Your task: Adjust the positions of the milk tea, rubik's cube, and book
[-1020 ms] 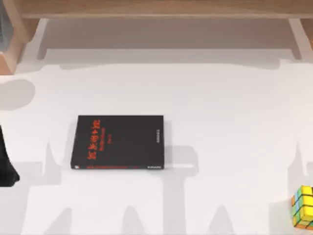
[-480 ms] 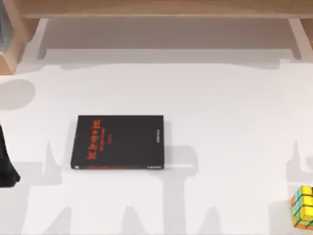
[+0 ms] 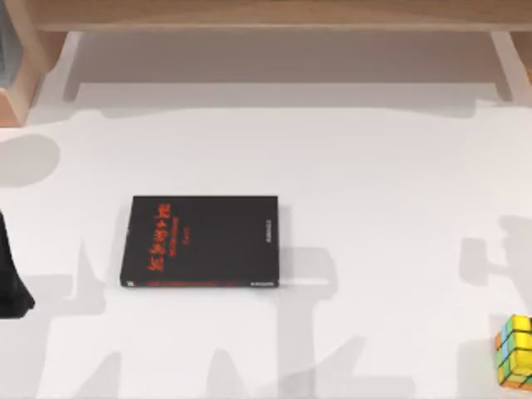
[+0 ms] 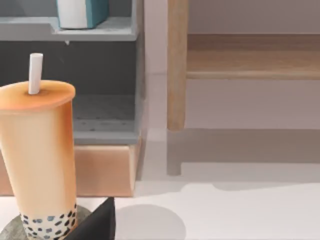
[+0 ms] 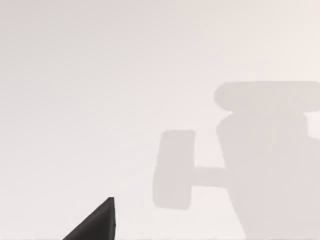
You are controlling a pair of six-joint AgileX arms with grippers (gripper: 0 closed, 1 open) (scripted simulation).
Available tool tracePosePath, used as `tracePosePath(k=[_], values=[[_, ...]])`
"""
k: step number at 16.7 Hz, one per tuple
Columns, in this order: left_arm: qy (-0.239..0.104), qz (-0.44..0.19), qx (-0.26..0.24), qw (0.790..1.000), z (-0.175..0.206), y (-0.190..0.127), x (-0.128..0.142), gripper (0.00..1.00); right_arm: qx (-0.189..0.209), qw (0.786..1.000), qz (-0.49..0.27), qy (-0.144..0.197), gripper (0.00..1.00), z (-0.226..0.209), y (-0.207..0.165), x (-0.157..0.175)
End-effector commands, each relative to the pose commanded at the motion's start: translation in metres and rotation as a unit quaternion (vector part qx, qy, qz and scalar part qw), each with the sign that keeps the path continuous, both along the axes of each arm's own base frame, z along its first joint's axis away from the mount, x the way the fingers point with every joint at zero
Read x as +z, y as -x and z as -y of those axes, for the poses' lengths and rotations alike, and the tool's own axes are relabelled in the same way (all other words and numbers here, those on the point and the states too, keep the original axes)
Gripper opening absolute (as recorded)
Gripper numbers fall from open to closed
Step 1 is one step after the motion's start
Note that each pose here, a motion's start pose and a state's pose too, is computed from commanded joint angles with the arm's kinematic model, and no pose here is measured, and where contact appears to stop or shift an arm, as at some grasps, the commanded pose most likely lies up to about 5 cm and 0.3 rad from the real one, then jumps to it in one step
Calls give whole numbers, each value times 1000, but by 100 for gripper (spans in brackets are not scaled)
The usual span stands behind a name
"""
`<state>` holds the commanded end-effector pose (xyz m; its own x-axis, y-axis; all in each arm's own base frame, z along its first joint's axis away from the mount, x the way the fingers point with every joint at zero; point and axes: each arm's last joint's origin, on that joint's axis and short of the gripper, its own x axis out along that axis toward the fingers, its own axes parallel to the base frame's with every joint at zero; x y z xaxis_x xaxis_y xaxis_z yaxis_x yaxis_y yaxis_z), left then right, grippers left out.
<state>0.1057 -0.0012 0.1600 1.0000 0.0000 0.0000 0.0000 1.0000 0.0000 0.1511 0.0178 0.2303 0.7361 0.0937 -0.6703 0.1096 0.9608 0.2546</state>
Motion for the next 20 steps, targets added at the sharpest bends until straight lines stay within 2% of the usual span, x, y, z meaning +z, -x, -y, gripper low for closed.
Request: tracePosePath(k=[3,6,9,11,16,20], values=[[0,0,0,1000,0,0,0,100,2,987,-159,2,100,-14,-27,1],[0,0,0,1000,0,0,0,100,19,955,-294,28,100,-32,-46,-11],[0,0,0,1000,0,0,0,100,25,925,-376,53,100,-43,-55,-21],[0,0,0,1000,0,0,0,100,25,914,-400,62,100,-46,-56,-25],[0,0,0,1000,0,0,0,100,24,914,-401,61,100,-45,-56,-26],[0,0,0,1000,0,0,0,100,25,914,-401,62,100,-46,-57,-50]])
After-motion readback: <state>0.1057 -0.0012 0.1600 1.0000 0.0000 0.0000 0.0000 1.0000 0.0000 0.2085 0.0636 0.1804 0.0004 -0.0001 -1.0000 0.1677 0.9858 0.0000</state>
